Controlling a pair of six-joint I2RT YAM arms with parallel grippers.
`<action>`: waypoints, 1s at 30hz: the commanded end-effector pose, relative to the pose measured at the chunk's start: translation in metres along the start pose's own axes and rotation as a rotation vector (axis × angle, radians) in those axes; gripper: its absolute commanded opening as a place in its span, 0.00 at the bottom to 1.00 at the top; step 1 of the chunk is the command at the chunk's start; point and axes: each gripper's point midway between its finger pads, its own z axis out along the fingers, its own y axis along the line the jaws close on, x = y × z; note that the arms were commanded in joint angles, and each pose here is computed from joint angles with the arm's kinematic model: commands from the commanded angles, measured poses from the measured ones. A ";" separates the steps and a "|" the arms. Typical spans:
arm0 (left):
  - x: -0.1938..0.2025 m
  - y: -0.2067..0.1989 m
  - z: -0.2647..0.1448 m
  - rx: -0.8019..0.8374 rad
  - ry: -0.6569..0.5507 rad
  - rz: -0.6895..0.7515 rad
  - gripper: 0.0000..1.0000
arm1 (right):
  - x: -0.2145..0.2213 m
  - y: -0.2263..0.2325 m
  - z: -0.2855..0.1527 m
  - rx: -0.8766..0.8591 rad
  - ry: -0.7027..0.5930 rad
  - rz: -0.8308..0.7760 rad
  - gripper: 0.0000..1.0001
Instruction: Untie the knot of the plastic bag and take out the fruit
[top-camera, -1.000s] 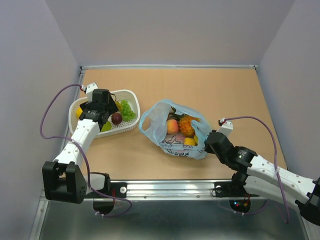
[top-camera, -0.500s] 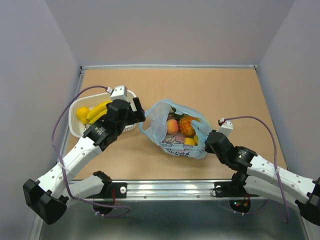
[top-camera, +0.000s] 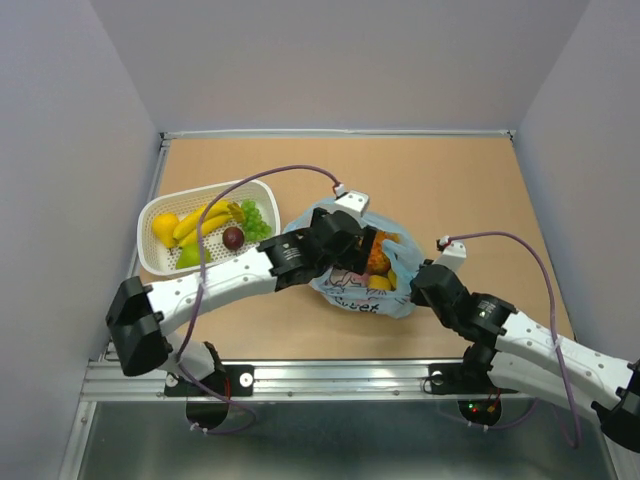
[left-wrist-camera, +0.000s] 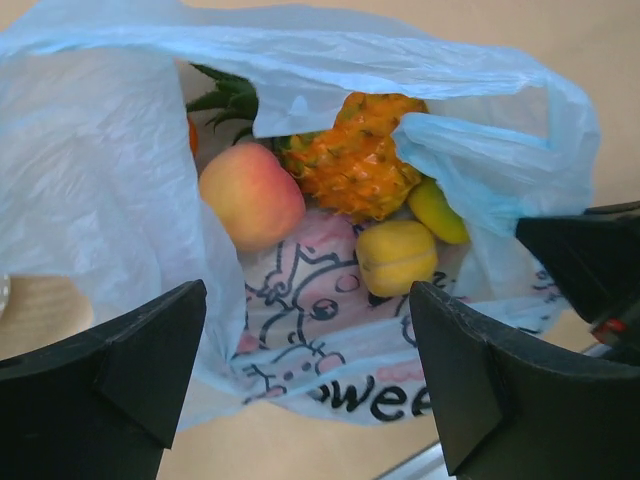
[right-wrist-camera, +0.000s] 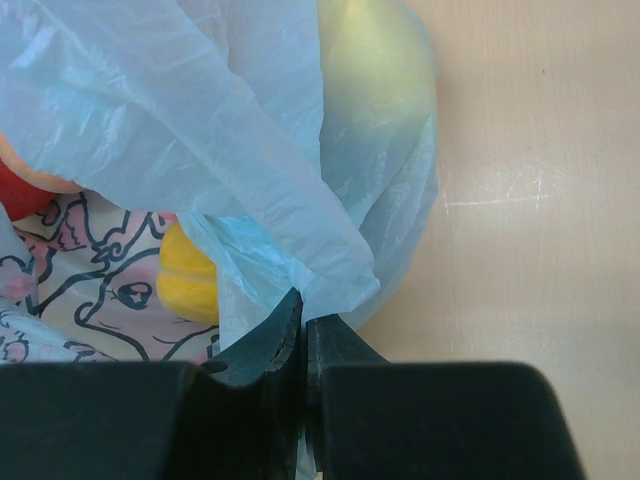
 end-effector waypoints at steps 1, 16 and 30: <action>-0.011 0.002 0.019 -0.022 0.014 0.327 0.93 | -0.018 0.009 -0.005 -0.043 -0.053 0.022 0.08; 0.039 0.027 0.111 -0.077 0.257 0.738 0.94 | -0.020 0.014 -0.011 -0.088 -0.052 0.033 0.08; 0.052 0.027 0.122 -0.060 0.288 0.682 0.44 | -0.019 0.013 -0.010 -0.084 -0.055 0.027 0.08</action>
